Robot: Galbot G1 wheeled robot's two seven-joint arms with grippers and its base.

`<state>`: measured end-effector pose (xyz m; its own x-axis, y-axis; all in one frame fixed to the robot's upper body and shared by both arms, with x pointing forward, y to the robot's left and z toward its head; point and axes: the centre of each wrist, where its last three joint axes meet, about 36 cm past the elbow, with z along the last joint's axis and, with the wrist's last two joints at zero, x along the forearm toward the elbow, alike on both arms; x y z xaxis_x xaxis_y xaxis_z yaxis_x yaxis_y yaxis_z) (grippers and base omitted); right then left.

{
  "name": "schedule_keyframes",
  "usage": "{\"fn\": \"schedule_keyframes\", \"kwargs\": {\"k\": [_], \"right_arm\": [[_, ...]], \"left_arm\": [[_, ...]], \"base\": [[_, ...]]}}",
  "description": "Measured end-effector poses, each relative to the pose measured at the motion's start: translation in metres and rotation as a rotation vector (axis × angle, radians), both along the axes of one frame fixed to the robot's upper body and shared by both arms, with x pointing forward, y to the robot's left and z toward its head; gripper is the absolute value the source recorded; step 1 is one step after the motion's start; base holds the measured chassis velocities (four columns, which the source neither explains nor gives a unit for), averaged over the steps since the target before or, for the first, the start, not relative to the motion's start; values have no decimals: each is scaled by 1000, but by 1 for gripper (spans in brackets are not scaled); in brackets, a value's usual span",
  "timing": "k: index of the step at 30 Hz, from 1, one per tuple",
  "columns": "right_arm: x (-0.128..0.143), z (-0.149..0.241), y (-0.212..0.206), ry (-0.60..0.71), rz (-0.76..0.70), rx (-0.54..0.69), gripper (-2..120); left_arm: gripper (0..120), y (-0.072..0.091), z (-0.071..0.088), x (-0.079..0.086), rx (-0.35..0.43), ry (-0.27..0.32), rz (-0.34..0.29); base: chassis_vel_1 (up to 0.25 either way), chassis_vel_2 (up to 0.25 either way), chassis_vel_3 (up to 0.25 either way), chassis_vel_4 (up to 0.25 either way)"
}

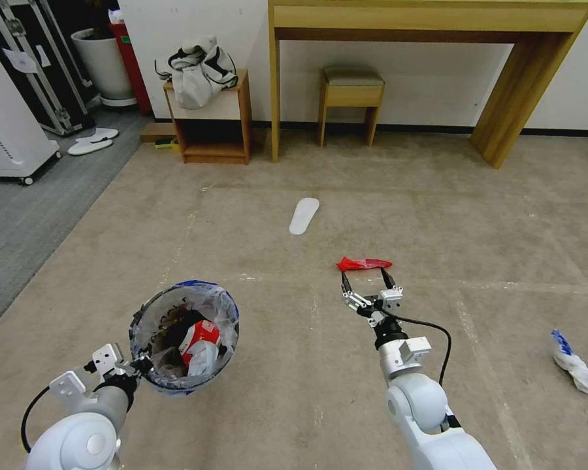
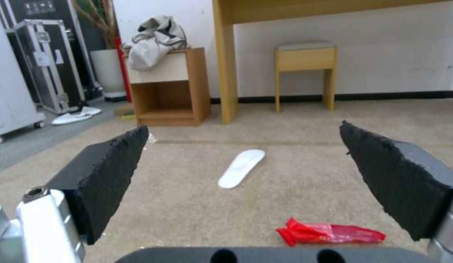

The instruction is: Pick up the trash bin and place the garbage on the floor into it.

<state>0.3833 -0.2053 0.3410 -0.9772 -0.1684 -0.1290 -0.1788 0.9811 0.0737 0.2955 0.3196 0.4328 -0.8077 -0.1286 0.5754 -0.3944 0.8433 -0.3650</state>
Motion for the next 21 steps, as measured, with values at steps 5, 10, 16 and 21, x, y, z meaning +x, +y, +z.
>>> {"fn": "schedule_keyframes", "kwargs": {"k": [5, 10, 16, 21], "right_arm": [[-3, -1, -4, 3, -10, -3, 100], [-2, 1, -7, -3, -14, -11, 100], [-2, 8, -12, -19, -20, -20, 100], [-2, 9, -13, -23, -20, -22, 100]], "left_arm": [[0, 0, 0, 1, 0, -2, 0], [0, 0, 0, 2, -1, -5, -1], [0, -1, 0, 2, -2, -7, -2], [0, -2, 1, 2, -5, -11, -4]], "base": [[0, 0, 0, 0], [0, 0, 0, 0], [-62, -61, -71, -66], [-86, -86, -98, -91]]}}
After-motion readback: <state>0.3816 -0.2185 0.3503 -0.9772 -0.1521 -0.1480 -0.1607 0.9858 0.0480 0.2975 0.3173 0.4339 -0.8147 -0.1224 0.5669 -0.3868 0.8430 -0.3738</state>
